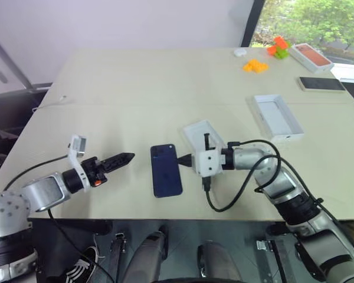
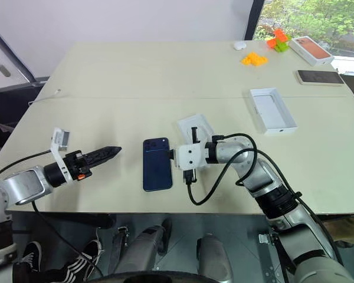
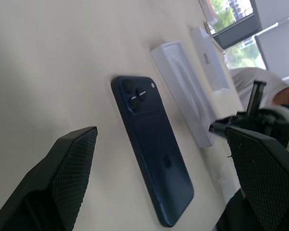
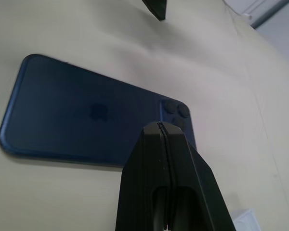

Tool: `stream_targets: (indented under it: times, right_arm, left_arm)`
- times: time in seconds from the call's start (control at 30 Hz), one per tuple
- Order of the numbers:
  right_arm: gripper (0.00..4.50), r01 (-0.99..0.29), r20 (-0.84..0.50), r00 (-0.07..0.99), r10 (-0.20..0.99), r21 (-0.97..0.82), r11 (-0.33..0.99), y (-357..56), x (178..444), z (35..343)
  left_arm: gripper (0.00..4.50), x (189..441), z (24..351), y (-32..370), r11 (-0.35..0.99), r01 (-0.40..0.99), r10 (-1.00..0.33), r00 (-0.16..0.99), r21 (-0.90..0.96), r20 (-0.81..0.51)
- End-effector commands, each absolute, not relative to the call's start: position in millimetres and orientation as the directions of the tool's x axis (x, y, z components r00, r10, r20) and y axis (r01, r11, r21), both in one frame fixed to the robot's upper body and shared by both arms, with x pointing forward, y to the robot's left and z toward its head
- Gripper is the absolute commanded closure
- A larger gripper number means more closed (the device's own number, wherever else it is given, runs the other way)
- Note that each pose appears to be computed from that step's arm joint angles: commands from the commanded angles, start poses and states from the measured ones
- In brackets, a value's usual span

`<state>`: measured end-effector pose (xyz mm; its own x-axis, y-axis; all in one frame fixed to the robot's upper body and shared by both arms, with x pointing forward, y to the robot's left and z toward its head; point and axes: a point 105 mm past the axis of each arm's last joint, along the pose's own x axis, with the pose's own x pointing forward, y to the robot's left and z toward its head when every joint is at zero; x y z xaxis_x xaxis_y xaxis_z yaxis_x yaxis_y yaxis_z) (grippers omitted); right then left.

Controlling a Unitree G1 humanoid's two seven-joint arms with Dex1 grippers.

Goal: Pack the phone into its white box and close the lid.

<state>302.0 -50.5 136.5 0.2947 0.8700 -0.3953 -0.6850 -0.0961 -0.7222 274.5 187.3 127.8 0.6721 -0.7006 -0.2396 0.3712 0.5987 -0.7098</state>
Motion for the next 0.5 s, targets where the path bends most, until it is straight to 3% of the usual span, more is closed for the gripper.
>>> stream_targets:
  times: [0.03,0.27,0.5]
  right_arm:
    - [4.5,-0.599,-0.393,0.307,0.866,-0.787,-0.145,-47,301,140]
    - [4.5,-0.532,-0.435,0.335,0.835,-0.82,-0.214,-48,308,127]
    - [4.5,-0.518,-0.45,0.343,0.824,-0.823,-0.234,-49,311,118]
  left_arm:
    - [0.03,276,123,176,0.633,0.35,-0.69,0.659,-0.691,-0.298]
    - [0.03,275,109,144,0.649,0.329,-0.701,0.609,-0.686,-0.371]
    - [0.03,280,117,126,0.643,0.291,-0.696,0.609,-0.709,-0.381]
